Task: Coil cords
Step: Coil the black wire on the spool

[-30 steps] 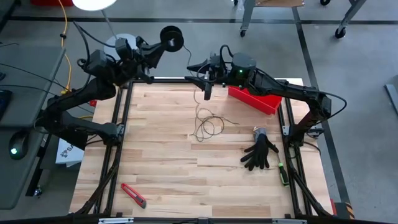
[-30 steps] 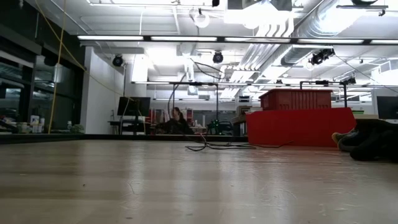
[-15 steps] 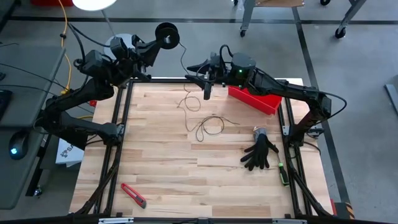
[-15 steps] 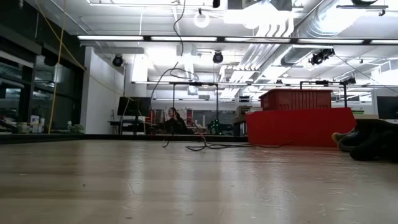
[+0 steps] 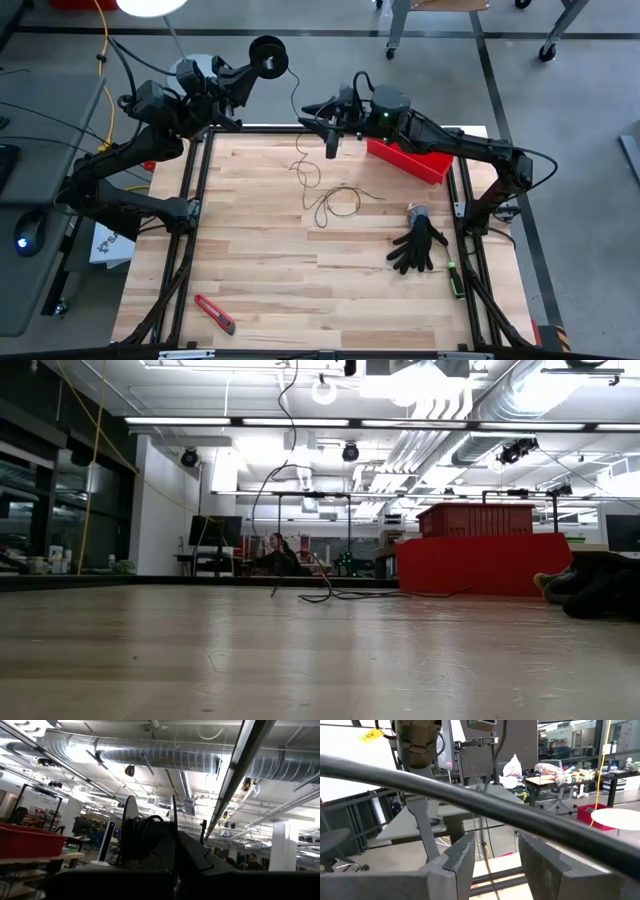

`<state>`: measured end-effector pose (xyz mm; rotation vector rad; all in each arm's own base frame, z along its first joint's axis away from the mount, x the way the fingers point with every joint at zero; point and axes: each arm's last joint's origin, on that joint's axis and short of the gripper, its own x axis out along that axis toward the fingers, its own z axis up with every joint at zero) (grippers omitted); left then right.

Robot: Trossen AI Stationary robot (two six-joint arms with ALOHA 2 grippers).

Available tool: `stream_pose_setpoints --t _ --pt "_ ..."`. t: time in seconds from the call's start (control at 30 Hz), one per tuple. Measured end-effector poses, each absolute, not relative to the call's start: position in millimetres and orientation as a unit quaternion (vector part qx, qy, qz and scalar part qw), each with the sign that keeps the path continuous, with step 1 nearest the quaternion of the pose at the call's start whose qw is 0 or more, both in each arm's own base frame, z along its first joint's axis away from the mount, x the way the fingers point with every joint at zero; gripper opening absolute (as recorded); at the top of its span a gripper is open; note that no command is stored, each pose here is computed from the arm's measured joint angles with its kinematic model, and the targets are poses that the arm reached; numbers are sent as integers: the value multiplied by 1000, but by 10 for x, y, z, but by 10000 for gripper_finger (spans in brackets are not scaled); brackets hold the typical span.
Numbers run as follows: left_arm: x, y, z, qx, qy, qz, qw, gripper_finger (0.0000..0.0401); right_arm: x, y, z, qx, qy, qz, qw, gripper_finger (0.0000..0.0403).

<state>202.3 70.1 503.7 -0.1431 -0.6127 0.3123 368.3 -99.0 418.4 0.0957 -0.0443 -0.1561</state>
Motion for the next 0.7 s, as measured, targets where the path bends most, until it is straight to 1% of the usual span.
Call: stream_pose_setpoints --t 0.13,0.2,0.33,0.7 --pt "2023 701 5037 -73 -301 152 939 0 3696 -941 4184 63 -23 -64 996 143" --pt "2023 701 5037 -76 -301 151 939 0 3705 -902 4189 55 -24 -59 996 143" --pt "2023 701 5037 -85 -303 147 938 0 3714 -871 4191 33 -24 -67 997 143" --pt "2025 698 5037 -97 -304 139 938 0 3711 -889 4216 33 -40 -85 995 142"
